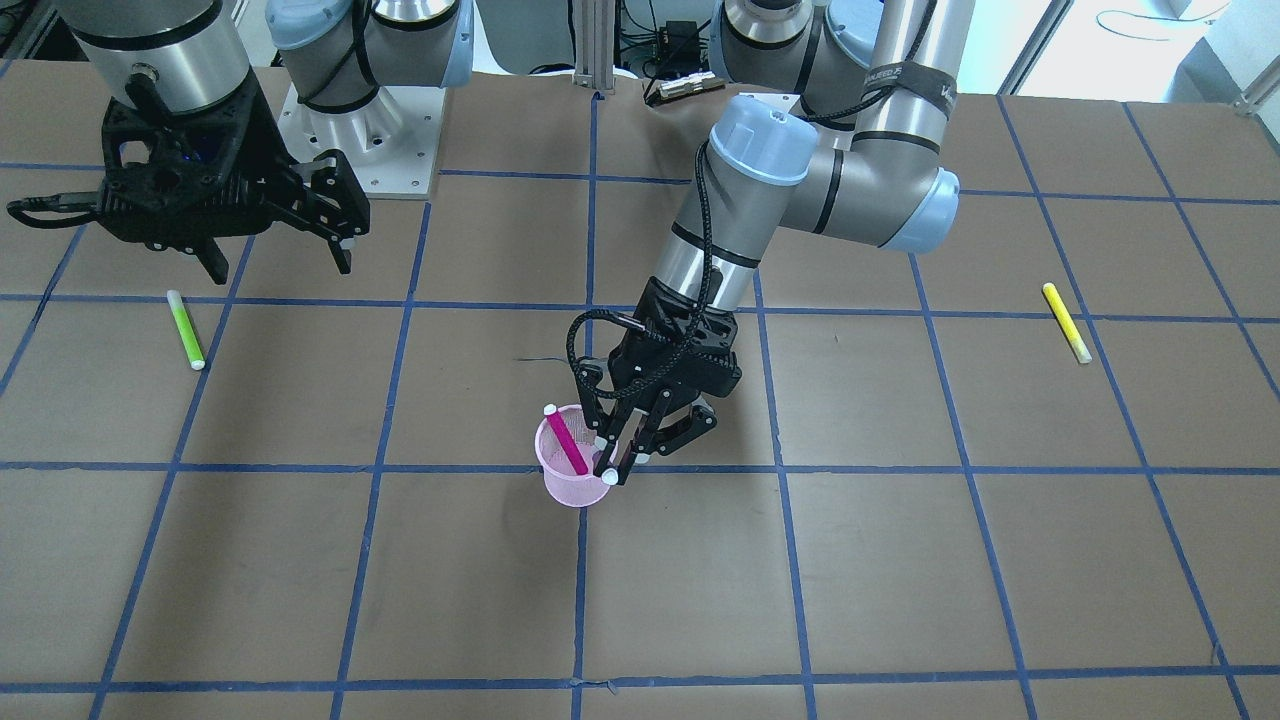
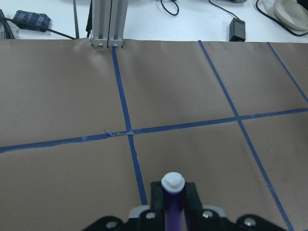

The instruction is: Insert purple and pink pens into pink cup

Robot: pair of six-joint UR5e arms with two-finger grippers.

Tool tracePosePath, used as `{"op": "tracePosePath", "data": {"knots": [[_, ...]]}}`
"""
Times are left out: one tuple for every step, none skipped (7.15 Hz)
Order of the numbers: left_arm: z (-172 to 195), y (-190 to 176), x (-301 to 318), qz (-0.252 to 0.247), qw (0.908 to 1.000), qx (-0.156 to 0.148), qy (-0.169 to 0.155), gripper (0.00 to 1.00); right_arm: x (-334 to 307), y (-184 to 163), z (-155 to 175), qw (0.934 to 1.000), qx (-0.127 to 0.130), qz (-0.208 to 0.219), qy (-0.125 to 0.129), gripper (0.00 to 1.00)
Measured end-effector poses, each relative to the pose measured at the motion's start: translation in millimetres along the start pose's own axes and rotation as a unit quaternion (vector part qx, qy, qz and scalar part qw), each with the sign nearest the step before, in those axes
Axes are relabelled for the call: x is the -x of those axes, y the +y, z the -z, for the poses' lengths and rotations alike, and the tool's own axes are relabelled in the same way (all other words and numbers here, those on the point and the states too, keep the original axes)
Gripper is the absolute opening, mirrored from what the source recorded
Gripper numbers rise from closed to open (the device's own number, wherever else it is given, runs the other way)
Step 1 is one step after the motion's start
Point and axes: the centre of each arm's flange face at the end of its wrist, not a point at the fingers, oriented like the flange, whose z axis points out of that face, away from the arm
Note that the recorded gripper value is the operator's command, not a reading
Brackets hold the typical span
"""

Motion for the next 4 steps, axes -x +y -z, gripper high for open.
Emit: {"op": "tracePosePath", "data": {"knots": [[-3, 8, -10, -0.004, 1.0, 0.001, -0.003, 0.0, 0, 0, 0, 1.0, 0.0, 0.001, 0.0, 1.0], [-5, 14, -18, -0.007, 1.0, 0.002, -0.006, 0.0, 0, 0, 0, 1.0, 0.0, 0.001, 0.0, 1.0], [-6, 18, -22, -0.01, 0.9999, 0.005, -0.008, 0.0, 0, 0, 0, 1.0, 0.0, 0.001, 0.0, 1.0], [-7, 24, -23, -0.013, 0.9998, 0.009, -0.009, 0.0, 1, 0, 0, 1.0, 0.001, 0.0, 0.0, 1.0]]}}
